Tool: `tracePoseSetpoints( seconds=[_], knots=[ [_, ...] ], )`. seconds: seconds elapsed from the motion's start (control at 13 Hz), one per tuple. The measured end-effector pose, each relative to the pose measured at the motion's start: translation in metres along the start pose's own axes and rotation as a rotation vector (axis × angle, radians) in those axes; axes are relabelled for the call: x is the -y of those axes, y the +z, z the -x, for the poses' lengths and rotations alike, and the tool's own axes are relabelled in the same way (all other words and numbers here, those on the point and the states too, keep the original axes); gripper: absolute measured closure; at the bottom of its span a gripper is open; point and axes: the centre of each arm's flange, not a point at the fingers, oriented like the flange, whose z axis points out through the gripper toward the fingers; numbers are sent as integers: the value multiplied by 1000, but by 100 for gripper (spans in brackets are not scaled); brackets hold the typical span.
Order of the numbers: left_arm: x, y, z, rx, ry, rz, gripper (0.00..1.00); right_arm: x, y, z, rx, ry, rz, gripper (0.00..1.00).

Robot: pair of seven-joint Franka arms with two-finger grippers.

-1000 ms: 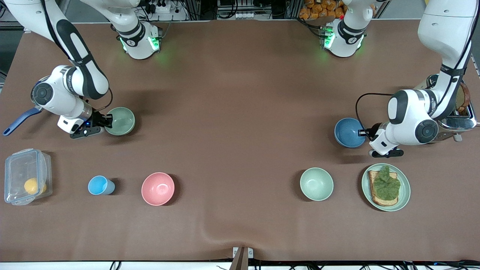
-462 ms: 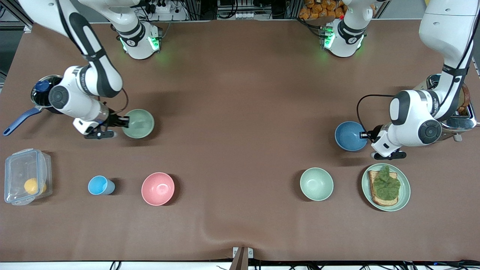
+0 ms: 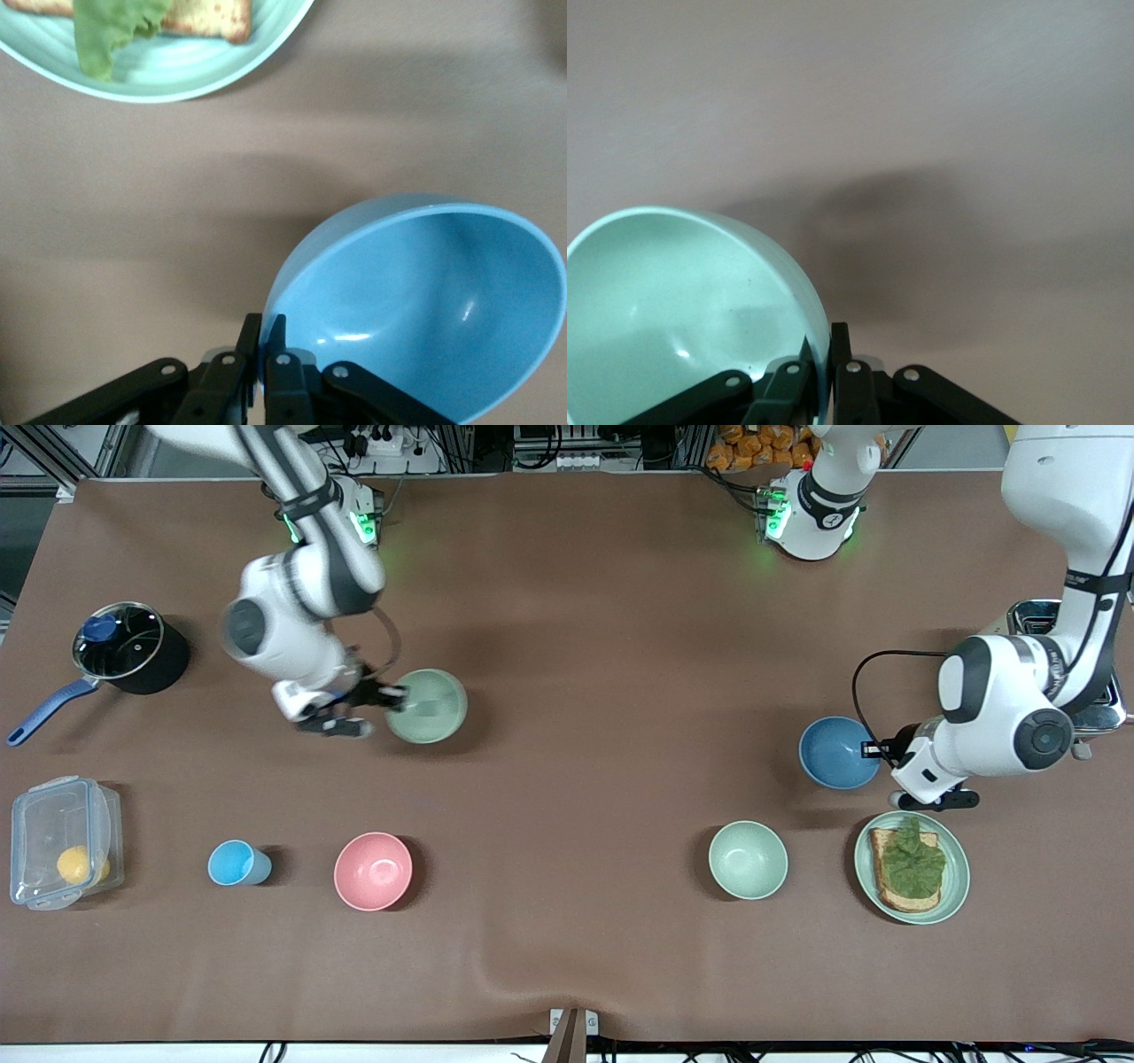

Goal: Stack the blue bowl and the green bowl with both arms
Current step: 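Carry the green bowl with the right gripper while the left gripper carries the blue bowl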

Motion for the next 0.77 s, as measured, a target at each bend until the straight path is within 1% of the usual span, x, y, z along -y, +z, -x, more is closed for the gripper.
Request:
tracePoseSetpoints(
  seconds=[0.15,0.31,0.54,0.77],
  knots=[
    [-9,-23,-4,-10,10,5,95,50,13,37,-27,49,-10,93],
    [-18,-46,-7,-28,22,7,95,82,23,61,-34,87,-19,93],
    [-32,-83,-10,-52,39,12,95,117,34,77,-52,139,-42,93],
    [-39,-111,-15,-90,43,15,95,142,67,91,-84,170,-62,93]
  ],
)
